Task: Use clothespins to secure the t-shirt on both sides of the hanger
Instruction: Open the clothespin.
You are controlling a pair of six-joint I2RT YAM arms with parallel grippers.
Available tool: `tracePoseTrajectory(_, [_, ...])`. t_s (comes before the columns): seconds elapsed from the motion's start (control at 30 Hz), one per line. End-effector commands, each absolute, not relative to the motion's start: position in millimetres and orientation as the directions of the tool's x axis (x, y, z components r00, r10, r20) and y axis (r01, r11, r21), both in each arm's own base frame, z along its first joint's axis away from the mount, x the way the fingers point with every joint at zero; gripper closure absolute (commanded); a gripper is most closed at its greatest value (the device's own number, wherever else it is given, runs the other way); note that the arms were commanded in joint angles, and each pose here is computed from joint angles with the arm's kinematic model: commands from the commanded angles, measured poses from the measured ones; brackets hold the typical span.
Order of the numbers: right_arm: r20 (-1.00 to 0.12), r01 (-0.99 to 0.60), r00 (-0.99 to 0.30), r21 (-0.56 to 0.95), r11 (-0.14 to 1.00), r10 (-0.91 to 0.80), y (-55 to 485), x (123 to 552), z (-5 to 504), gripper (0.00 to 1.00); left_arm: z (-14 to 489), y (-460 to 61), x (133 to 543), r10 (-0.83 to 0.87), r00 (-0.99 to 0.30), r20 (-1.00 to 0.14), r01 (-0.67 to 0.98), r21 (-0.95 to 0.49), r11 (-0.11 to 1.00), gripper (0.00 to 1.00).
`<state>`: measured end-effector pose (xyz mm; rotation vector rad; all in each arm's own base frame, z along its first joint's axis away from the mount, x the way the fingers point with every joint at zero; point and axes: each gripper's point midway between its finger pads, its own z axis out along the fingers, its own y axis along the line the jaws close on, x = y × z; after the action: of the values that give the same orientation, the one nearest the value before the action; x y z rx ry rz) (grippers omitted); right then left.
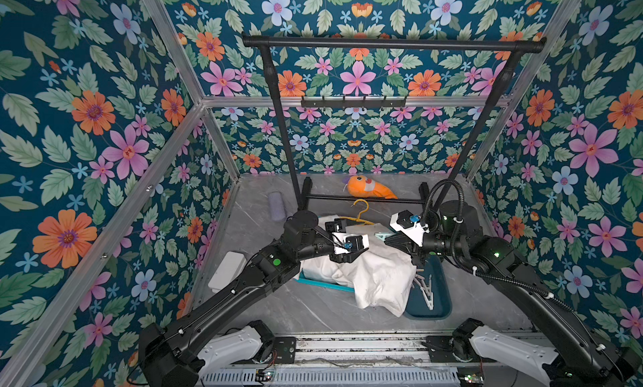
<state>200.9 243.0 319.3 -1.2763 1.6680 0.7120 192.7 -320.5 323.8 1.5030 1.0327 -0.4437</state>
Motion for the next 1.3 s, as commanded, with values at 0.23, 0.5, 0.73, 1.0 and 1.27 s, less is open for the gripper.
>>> tracePoseTrajectory(0.23, [-0.852, -0.973, 0.009, -0.129, 0.193, -0.524, 251, 191, 311, 1.00, 313, -336, 176, 0.376, 0.597, -0.709, 0.763, 0.646, 0.007, 0.37])
tracePoseTrajectory(0.5, [-0.844, -0.983, 0.025, -0.118, 0.139, -0.536, 256, 182, 308, 1.00, 315, -340, 172, 0.378, 0.610, -0.696, 0.751, 0.660, 0.001, 0.47])
tracePoseTrajectory(0.73, [-0.841, -0.983, 0.033, -0.124, 0.133, -0.541, 258, 182, 309, 1.00, 311, -344, 171, 0.389, 0.609, -0.691, 0.752, 0.659, -0.007, 0.63])
tracePoseTrajectory(1.0, [-0.841, -0.983, 0.037, -0.127, 0.131, -0.540, 259, 182, 309, 1.00, 309, -348, 171, 0.391, 0.612, -0.687, 0.752, 0.659, -0.020, 0.78])
tracePoseTrajectory(1.27, [-0.846, -0.983, 0.047, -0.134, 0.127, -0.531, 260, 182, 309, 1.00, 307, -349, 170, 0.398, 0.623, -0.674, 0.743, 0.669, -0.030, 0.87])
